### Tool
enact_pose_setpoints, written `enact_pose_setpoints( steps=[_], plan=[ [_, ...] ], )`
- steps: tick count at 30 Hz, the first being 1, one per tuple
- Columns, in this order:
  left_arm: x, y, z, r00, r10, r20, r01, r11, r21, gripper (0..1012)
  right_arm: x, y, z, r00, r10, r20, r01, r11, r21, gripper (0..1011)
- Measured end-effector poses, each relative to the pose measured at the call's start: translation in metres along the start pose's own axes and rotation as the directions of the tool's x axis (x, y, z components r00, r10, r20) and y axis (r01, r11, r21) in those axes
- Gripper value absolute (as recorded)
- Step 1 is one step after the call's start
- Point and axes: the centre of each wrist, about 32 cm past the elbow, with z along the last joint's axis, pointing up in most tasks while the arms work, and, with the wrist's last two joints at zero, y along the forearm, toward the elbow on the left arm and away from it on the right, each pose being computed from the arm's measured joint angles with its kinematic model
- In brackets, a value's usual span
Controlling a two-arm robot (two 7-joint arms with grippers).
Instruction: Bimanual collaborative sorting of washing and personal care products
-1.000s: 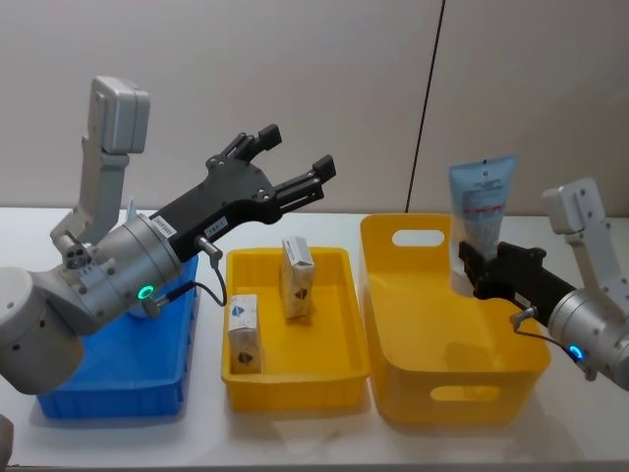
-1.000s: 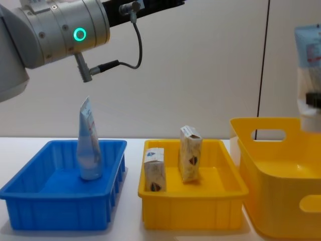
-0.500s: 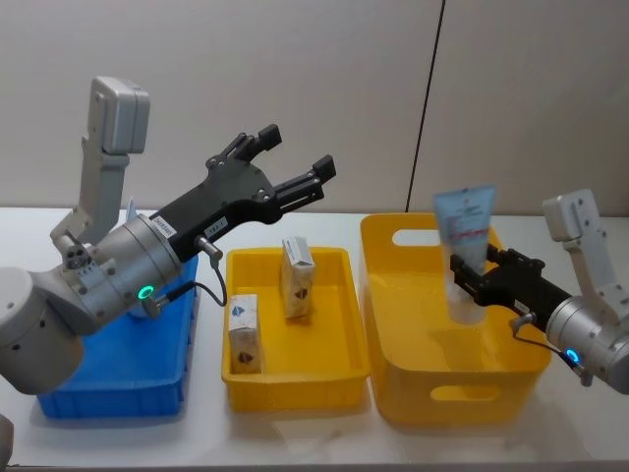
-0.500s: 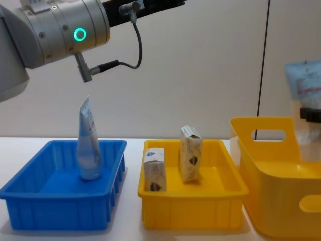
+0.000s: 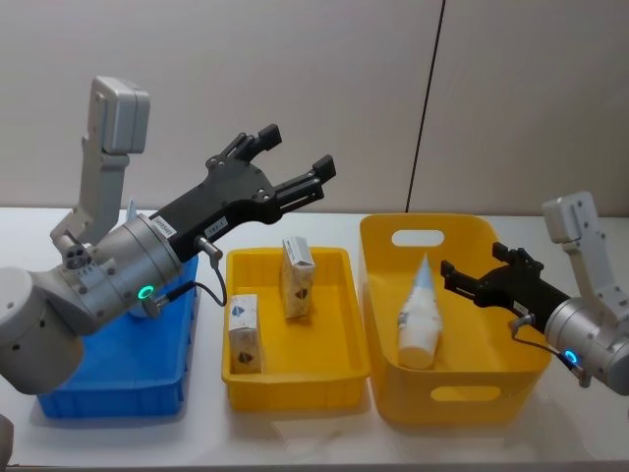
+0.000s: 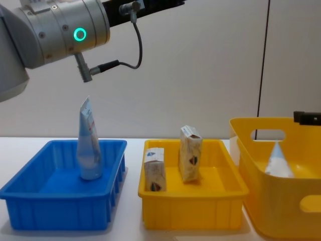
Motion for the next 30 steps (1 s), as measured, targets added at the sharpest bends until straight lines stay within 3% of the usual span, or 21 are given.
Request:
enact_pose_setpoints(
  steps=[18, 30],
  plan=[
    [0.0000, 0.0000, 0.0000, 1.0000, 0.000, 0.000, 0.000, 1.0000, 0.000, 1001, 0.000, 0.000, 0.000, 1.000, 0.002, 0.000, -0.002, 1.000, 0.003, 1003],
    [0.0000, 0.0000, 0.0000, 1.0000, 0.000, 0.000, 0.000, 1.0000, 0.000, 1001, -0.013, 0.000, 0.014, 0.999, 0.030, 0.024, -0.031, 0.999, 0.039, 1002]
  ],
)
